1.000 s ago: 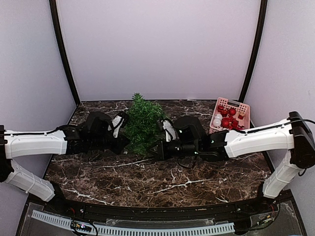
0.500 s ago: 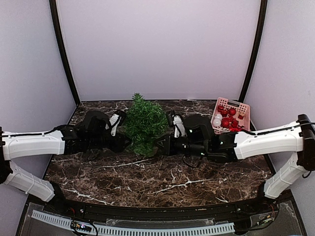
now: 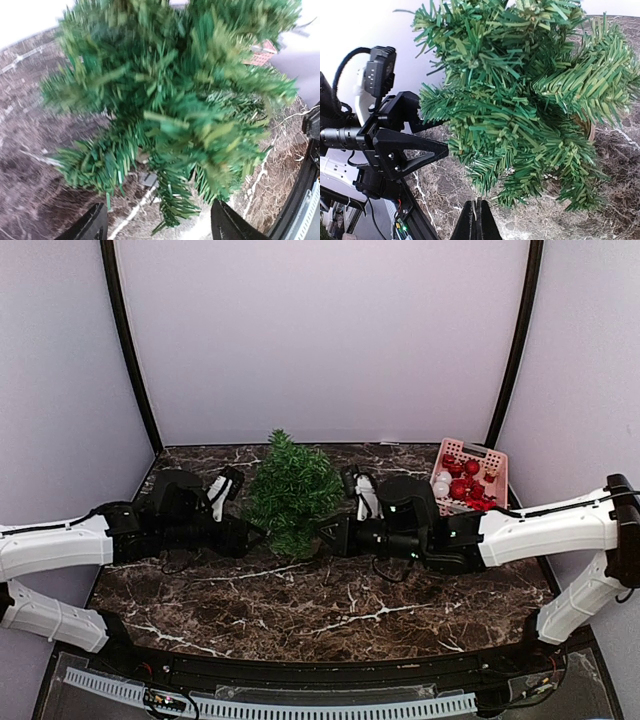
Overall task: Decorate the small christmas tree
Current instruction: Place the side of the string light on the branch.
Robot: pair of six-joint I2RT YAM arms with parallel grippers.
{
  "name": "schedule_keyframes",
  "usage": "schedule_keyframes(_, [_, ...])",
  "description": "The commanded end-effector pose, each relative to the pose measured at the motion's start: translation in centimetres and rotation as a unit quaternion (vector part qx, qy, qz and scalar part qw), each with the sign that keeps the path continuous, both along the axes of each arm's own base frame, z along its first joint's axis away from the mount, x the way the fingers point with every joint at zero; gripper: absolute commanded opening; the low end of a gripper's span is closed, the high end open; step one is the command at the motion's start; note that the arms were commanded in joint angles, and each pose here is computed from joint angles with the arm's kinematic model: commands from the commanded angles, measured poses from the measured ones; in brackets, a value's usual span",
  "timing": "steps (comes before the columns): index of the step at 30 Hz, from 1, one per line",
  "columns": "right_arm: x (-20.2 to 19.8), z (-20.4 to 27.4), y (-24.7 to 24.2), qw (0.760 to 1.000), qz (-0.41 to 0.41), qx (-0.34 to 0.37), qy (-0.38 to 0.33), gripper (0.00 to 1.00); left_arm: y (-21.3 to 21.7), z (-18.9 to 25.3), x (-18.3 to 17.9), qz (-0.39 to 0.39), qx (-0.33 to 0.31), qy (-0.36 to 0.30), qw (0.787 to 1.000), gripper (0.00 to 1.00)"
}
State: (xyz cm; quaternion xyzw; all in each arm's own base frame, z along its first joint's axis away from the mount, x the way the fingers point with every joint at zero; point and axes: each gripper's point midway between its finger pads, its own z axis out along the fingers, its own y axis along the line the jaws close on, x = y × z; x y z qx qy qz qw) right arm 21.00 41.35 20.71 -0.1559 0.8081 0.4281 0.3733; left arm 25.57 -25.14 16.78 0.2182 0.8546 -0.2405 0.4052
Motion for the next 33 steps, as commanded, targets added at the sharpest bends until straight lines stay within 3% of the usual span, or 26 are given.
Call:
schedule_keyframes(1, [-1.3, 1.3, 0.3, 0.999, 0.02, 0.026, -0.008, 0.0, -0.4, -1.6, -0.7, -0.003, -0.017, 0.04, 0.999, 0.71])
schedule_keyframes(8, [-2.5, 1.6, 1.0, 0.999, 0.046, 0.026, -0.014, 0.0, -1.9, -2.1, -0.8, -0.024, -0.039, 0.055, 0.997, 0.62])
schedule_keyframes(13, [-3.8, 1.6, 1.7, 0.997, 0.074, 0.025, -0.016, 0.0, -1.9, -2.9, -0.3, -0.014, -0.029, 0.061, 0.998, 0.43])
schedule_keyframes(30, [-7.5, -0.1, 5.9, 0.988, 0.152, -0.004, -0.015, 0.0, -1.5, -3.5, 0.0, 0.0, -0.02, 0.064, 0.998, 0.06])
schedule_keyframes(33, [-8.2, -1.0, 6.6, 0.986, 0.165, -0.011, -0.009, 0.0, -1.5, -3.5, 0.1, 0.002, -0.019, 0.062, 0.998, 0.03])
